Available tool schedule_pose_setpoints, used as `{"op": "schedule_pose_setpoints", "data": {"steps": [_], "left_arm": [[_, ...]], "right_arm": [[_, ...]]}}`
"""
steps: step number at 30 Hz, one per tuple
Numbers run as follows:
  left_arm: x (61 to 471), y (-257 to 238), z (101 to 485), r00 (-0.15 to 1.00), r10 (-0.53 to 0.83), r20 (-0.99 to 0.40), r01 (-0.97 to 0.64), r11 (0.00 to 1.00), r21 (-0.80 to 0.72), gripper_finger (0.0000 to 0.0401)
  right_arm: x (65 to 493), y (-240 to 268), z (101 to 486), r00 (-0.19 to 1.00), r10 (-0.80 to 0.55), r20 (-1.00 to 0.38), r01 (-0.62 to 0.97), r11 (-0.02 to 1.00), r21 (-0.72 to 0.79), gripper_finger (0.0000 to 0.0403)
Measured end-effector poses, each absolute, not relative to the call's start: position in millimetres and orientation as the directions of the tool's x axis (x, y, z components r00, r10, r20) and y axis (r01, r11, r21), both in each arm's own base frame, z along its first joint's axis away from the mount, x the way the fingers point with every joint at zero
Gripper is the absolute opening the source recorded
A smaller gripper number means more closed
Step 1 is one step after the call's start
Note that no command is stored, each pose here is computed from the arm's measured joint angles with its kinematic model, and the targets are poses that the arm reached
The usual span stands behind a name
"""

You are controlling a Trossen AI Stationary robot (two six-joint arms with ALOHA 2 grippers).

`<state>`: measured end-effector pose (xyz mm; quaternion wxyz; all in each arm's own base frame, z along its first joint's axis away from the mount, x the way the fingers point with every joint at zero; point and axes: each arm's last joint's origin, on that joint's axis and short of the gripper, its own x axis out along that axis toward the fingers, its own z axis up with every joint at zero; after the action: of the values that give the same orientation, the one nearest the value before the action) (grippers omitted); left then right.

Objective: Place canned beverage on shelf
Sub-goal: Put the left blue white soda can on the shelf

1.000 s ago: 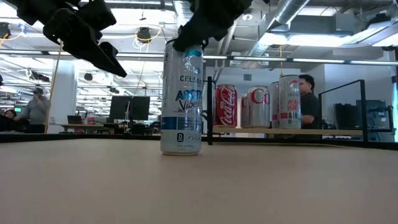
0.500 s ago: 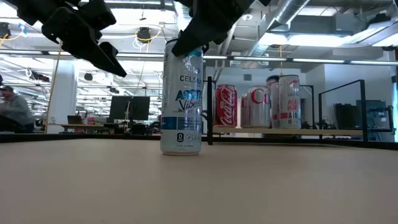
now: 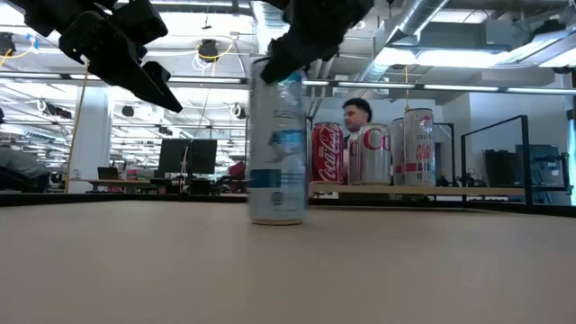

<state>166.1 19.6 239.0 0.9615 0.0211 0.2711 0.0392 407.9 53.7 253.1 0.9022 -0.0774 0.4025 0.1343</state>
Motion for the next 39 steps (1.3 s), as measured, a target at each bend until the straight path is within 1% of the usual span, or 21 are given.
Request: {"op": "schedule_pose_setpoints", "data": {"steps": [3, 6, 8, 10, 14, 17, 19, 22, 24, 31, 34, 39], "left_arm": [[163.4, 19.1, 235.1, 0.824, 0.077, -0.561, -0.061, 0.997, 0.048, 0.0304], [159.0, 18.5, 229.4, 0.781, 0.071, -0.621, -0.072, 0.997, 0.024, 0.0304], [156.6, 18.2, 227.8, 0.765, 0.068, -0.640, -0.074, 0.997, 0.018, 0.0304], [154.9, 18.1, 226.4, 0.751, 0.071, -0.656, -0.079, 0.997, 0.018, 0.0304], [159.1, 21.3, 232.2, 0.791, 0.137, -0.596, -0.133, 0.990, 0.050, 0.0304], [163.5, 25.7, 239.6, 0.836, 0.178, -0.519, -0.176, 0.983, 0.053, 0.0304], [165.9, 28.3, 244.3, 0.861, 0.194, -0.470, -0.186, 0.981, 0.064, 0.0304], [167.7, 31.7, 249.3, 0.883, 0.213, -0.419, -0.193, 0.977, 0.089, 0.0304], [168.2, 33.5, 251.0, 0.889, 0.220, -0.402, -0.192, 0.975, 0.108, 0.0304], [168.6, 34.6, 252.4, 0.894, 0.226, -0.386, -0.176, 0.971, 0.161, 0.0304], [168.6, 34.6, 252.5, 0.895, 0.226, -0.386, -0.168, 0.970, 0.178, 0.0304], [168.7, 34.5, 252.5, 0.895, 0.226, -0.386, -0.165, 0.969, 0.184, 0.0304]], "right_arm": [[394.1, 51.8, 259.3, 0.579, 0.167, -0.798, -0.290, 0.957, -0.009, 0.0276], [372.5, 47.8, 265.5, 0.523, 0.099, -0.846, -0.247, 0.968, -0.039, 0.0276], [350.8, 43.9, 265.3, 0.520, 0.053, -0.852, -0.216, 0.974, -0.072, 0.0276], [326.8, 37.9, 261.2, 0.552, 0.021, -0.834, -0.175, 0.980, -0.091, 0.0276], [277.7, 23.9, 249.7, 0.638, -0.029, -0.770, -0.078, 0.992, -0.102, 0.0276], [243.1, 15.7, 249.2, 0.660, -0.062, -0.749, -0.040, 0.992, -0.117, 0.0276], [219.6, 8.4, 253.6, 0.667, -0.115, -0.736, 0.008, 0.989, -0.147, 0.0276], [192.6, -4.7, 275.6, 0.711, -0.212, -0.670, 0.119, 0.976, -0.183, 0.0276], [172.0, -14.4, 284.8, 0.702, -0.277, -0.656, 0.197, 0.961, -0.195, 0.0276], [115.1, -37.9, 300.7, 0.617, -0.410, -0.672, 0.409, 0.896, -0.171, 0.0276], [102.6, -43.8, 301.9, 0.585, -0.456, -0.671, 0.459, 0.868, -0.190, 0.0276], [94.1, -57.2, 303.6, 0.522, -0.540, -0.660, 0.525, 0.814, -0.251, 0.0276]]}}
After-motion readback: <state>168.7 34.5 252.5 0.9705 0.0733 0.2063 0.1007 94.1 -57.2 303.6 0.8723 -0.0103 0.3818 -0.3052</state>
